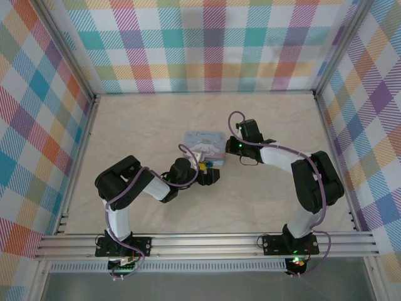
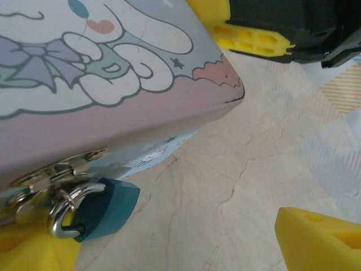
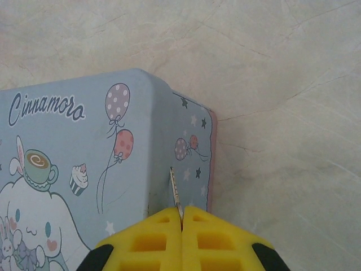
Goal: Unlock a padlock with a key
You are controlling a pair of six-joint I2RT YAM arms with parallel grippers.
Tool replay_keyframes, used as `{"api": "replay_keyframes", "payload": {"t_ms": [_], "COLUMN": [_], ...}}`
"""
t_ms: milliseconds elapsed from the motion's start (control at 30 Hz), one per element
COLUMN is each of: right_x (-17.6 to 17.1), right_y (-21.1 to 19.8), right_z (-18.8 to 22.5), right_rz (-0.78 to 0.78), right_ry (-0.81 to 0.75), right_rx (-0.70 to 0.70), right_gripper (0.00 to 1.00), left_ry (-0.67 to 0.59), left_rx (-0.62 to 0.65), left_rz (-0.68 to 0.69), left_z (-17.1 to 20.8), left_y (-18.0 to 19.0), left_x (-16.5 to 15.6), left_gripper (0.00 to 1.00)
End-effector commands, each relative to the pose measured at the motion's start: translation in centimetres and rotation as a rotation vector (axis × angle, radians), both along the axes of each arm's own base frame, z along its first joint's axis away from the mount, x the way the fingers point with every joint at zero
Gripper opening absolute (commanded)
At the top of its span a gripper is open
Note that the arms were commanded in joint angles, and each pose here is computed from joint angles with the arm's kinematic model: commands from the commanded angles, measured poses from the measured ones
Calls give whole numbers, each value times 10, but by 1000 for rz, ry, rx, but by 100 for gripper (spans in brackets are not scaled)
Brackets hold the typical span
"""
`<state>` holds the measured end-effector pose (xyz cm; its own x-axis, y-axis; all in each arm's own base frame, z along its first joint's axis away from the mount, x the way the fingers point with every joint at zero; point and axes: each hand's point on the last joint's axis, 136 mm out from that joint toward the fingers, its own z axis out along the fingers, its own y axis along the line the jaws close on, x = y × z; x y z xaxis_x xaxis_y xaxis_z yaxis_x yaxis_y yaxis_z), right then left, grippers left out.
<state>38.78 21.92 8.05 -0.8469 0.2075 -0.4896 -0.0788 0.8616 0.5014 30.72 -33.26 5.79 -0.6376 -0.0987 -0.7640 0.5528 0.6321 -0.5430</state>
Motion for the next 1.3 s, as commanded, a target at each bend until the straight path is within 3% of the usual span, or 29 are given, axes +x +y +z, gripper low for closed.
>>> {"api": "replay_keyframes", "payload": {"t_ms": [0,500,733,1267], "right_x": [-3,-21,-23,-17], "right_y": [10,26,20,21], "right_z": [11,9,7,2], "right_rz": [50,104,83,81], "right_ry": [-7,15,5,6], "right_rx": [8,31,14,5], "right_gripper": [0,0,0,0], "left_ry": [-22,36,110,286], "left_rx": [-72,-130,-138,-68], "left_rz": [-19,-7,-4,89], "left_z": [14,11,3,-32], "left_y": [-11,-12,-6,39], "left_x": [2,14,17,13], "left_gripper": [86,85,72,72]}}
